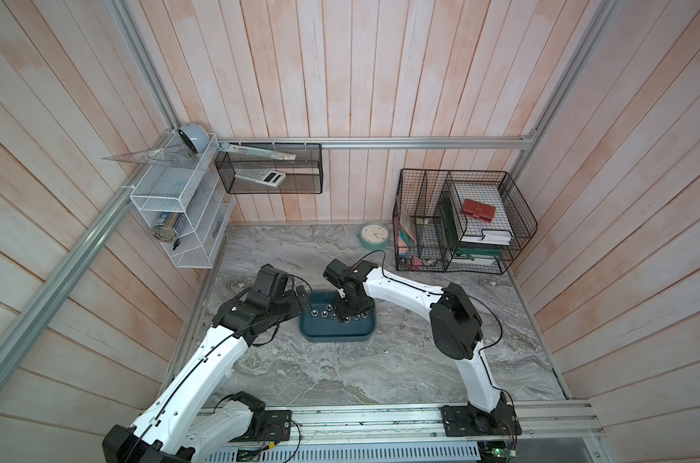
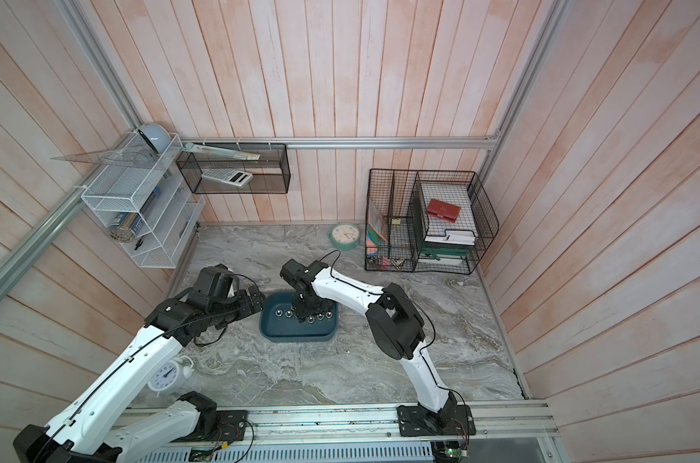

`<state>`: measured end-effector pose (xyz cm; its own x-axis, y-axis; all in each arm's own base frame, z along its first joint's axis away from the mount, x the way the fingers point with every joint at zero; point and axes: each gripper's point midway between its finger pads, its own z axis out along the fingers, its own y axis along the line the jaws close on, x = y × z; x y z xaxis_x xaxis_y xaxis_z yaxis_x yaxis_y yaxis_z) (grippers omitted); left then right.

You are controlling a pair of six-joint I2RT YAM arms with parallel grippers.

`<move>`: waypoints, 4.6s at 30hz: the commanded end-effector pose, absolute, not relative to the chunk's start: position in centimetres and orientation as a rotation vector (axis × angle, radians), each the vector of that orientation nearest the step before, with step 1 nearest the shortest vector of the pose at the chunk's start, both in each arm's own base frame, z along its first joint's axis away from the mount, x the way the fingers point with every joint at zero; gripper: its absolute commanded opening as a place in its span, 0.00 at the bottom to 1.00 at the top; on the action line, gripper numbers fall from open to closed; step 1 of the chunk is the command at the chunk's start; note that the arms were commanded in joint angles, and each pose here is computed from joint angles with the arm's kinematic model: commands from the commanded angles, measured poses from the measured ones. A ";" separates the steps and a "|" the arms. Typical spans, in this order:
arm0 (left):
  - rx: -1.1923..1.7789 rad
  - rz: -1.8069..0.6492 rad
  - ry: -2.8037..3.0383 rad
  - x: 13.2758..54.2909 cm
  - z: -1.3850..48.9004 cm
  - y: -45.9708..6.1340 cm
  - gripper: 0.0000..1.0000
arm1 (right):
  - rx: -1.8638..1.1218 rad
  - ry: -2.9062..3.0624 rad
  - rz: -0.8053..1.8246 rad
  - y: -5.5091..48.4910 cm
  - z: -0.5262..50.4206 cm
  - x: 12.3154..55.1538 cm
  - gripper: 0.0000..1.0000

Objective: Put the nuts on the desktop into the storage box
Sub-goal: Place the nut in the storage box, then pick up the nut from the center of the board, then place the nut in the storage box.

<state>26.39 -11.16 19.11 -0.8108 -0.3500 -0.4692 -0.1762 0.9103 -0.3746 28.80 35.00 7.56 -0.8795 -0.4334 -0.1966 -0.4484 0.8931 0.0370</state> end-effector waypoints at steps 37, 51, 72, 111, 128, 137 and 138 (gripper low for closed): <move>0.040 -0.725 2.580 33.1 19.4 -23.9 1.00 | 0.350 2.955 -0.097 11.4 5.1 23.4 0.76; 0.045 -0.714 2.585 32.3 19.4 -23.7 1.00 | 0.409 3.015 -0.072 10.9 2.6 23.1 0.42; 0.035 -0.705 2.586 32.0 19.3 -23.4 1.00 | 0.434 3.055 -0.055 10.7 0.9 22.7 0.20; -0.372 -0.409 2.490 26.3 20.2 -11.3 1.00 | -0.642 2.789 0.137 34.6 10.2 28.8 0.20; -0.445 -0.331 2.470 23.2 20.4 -8.3 1.00 | -0.885 2.831 0.149 39.9 5.7 26.5 0.19; -0.448 -0.326 2.471 23.1 20.4 -8.2 1.00 | -0.896 2.845 0.099 39.4 4.6 26.6 0.19; -0.447 -0.326 2.472 23.1 20.4 -8.2 1.00 | -0.897 2.846 0.097 39.4 4.5 26.7 0.19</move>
<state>23.24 -8.86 20.73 -0.7712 -0.3801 -0.5107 -0.2181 0.9114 -0.3489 26.77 39.47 5.04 -0.8141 -0.5489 -0.1896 -0.5639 0.8252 0.0320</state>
